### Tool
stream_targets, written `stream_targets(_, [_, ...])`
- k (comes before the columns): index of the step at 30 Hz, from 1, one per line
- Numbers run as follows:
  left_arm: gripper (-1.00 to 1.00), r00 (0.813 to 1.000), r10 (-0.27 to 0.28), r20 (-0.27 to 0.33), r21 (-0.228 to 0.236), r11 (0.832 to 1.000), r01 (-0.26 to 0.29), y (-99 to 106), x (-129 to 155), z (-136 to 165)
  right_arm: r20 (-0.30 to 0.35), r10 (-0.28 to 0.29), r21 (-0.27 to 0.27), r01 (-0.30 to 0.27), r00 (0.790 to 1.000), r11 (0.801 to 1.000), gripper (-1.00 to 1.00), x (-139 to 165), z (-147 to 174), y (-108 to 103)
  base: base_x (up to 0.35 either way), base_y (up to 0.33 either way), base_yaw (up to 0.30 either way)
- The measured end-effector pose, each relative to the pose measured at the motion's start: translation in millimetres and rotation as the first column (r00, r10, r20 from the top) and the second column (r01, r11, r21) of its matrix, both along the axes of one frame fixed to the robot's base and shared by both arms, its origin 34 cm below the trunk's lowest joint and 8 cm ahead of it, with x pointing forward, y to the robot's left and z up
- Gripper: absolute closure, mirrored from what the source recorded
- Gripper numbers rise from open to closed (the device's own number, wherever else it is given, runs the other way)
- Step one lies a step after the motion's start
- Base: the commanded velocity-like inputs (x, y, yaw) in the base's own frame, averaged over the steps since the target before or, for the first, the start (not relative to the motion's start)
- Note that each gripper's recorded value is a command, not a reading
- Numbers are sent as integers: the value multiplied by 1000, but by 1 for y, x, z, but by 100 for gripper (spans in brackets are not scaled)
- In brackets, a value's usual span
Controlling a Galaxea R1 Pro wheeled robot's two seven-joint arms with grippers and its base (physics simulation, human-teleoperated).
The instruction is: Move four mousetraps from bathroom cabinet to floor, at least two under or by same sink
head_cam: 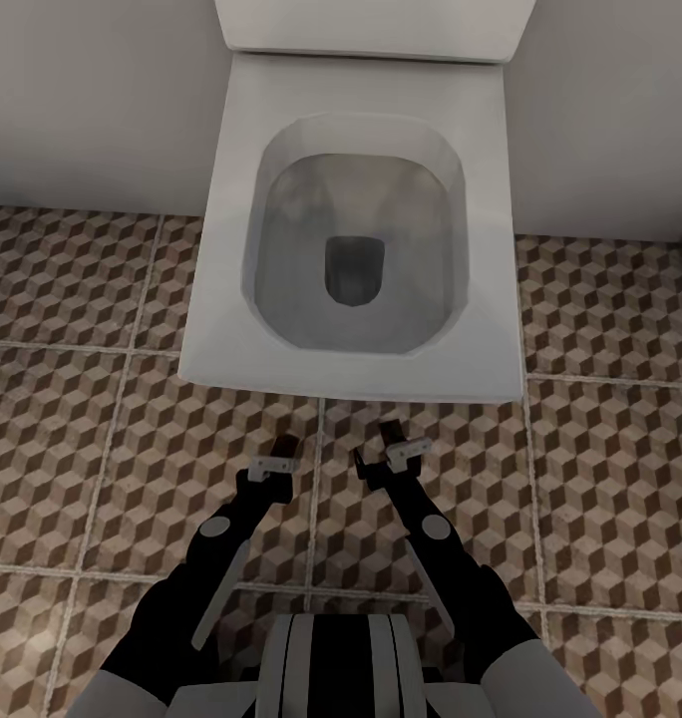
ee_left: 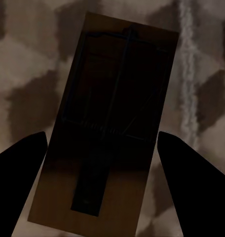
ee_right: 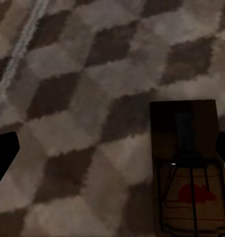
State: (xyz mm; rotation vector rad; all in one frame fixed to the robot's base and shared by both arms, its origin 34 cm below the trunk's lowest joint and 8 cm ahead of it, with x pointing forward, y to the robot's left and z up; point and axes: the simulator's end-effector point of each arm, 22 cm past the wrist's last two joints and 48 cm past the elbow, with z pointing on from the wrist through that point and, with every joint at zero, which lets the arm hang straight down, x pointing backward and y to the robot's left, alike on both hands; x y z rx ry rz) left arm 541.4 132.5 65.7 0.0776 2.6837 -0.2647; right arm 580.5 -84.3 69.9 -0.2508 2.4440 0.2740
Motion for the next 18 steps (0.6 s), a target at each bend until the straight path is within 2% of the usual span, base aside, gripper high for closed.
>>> stream_targets(9, [100, 1000, 0, -4, 1, 1000, 0, 0, -2, -2, 11, -1, 3, 1, 1000, 1000, -100, 4, 4, 1, 0, 0, 0])
stream_targets(18, [100, 999, -4, -39, 10, 1000, 5, 3, -17, -12, 23, -2, 4, 2, 1000, 1000, -100, 8, 7, 0, 0, 0, 0])
